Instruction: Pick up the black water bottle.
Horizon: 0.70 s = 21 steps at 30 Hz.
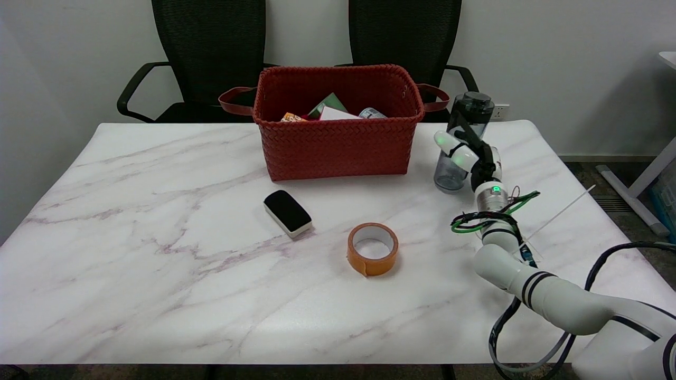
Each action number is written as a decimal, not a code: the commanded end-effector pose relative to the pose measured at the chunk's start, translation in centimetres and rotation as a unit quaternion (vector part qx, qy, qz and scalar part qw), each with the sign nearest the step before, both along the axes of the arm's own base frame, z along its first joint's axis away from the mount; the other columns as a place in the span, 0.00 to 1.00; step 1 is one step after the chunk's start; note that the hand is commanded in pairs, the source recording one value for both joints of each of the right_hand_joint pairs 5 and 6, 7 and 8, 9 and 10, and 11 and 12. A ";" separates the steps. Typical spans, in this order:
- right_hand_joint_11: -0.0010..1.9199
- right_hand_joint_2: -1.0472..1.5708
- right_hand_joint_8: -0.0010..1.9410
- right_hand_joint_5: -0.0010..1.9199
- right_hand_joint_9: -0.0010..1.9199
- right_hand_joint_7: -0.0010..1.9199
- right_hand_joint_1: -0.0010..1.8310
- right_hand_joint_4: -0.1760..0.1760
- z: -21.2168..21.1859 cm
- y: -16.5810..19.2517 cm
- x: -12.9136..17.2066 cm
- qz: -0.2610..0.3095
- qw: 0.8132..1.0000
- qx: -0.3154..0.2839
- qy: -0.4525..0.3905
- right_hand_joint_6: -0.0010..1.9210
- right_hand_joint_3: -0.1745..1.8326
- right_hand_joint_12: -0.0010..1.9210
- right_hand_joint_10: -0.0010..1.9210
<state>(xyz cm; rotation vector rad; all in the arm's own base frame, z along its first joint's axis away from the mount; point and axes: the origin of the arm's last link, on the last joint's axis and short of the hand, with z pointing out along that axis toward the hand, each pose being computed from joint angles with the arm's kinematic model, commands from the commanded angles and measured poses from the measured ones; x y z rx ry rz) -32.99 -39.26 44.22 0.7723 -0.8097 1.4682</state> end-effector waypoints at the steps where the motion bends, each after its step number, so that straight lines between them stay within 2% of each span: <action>1: 0.36 0.66 0.66 0.40 0.60 0.67 0.57 0.50 0.0 0.3 -0.3 0.019 0.999 0.001 -0.035 0.40 0.00 0.36 0.60; 12: 0.39 0.66 0.67 0.42 0.61 0.67 0.57 0.50 -0.3 0.1 0.6 0.033 0.999 0.010 -0.022 0.42 0.00 0.39 0.61; 21: 0.43 0.65 0.67 0.43 0.62 0.68 0.57 0.50 -0.4 -0.2 4.0 0.089 0.995 0.022 0.043 0.43 0.00 0.43 0.62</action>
